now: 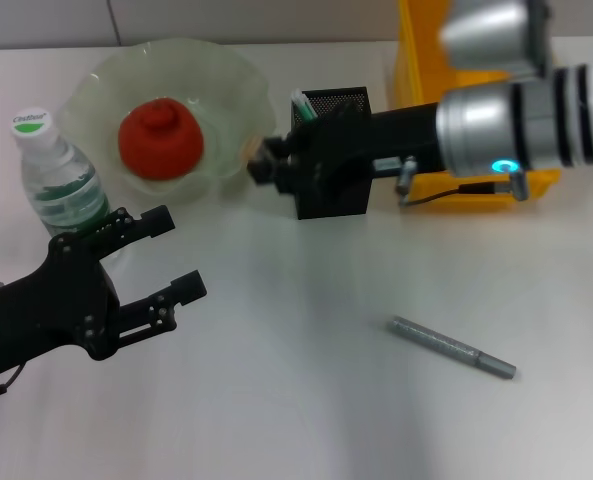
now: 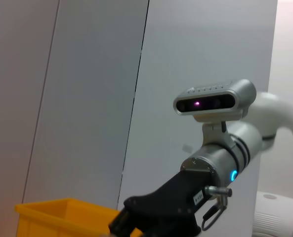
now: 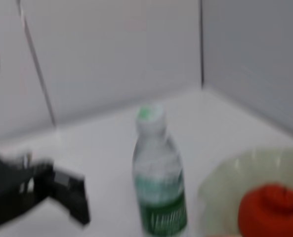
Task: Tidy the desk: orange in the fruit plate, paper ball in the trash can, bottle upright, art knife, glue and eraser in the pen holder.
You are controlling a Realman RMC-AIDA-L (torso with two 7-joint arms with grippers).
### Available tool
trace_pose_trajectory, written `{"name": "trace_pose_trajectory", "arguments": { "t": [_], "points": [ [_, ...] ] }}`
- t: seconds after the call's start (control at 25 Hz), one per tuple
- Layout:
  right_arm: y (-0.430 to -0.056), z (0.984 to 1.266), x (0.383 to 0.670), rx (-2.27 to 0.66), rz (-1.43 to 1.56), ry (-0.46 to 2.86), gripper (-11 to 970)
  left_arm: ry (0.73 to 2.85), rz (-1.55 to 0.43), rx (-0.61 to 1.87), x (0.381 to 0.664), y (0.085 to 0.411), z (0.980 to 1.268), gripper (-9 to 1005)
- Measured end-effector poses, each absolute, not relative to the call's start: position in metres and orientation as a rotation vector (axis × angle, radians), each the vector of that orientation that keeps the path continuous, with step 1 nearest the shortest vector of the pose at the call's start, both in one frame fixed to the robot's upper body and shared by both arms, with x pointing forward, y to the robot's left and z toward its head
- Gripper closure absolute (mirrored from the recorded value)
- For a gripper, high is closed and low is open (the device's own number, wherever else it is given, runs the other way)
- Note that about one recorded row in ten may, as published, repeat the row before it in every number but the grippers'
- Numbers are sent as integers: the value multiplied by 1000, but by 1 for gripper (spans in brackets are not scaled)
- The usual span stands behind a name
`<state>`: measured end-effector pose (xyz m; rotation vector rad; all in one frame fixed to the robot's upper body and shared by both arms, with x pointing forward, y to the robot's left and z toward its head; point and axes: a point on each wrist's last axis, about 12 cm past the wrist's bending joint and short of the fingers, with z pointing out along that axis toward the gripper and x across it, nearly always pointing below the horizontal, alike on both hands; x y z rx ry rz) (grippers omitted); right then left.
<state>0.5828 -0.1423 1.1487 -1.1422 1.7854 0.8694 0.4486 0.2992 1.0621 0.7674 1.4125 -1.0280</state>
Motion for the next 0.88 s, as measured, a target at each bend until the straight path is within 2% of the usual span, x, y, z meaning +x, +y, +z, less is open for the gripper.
{"name": "trace_pose_trajectory", "arguments": {
  "t": [0.2,0.32,0.52,0.88],
  "points": [
    [-171,1121,586,-860,975,1652,691,1411,-1029,767,449,298,1062,208],
    [-187,1102,582,-772,898,1560,692,1411,-1030,767,449,298,1062,208],
    [-199,1087,578,-731,799,1532,692,1411,-1035,765,449,297,1062,209],
    [-211,1077,580,-675,732,1580,692,1411,-1034,762,449,297,1061,209]
  ]
}}
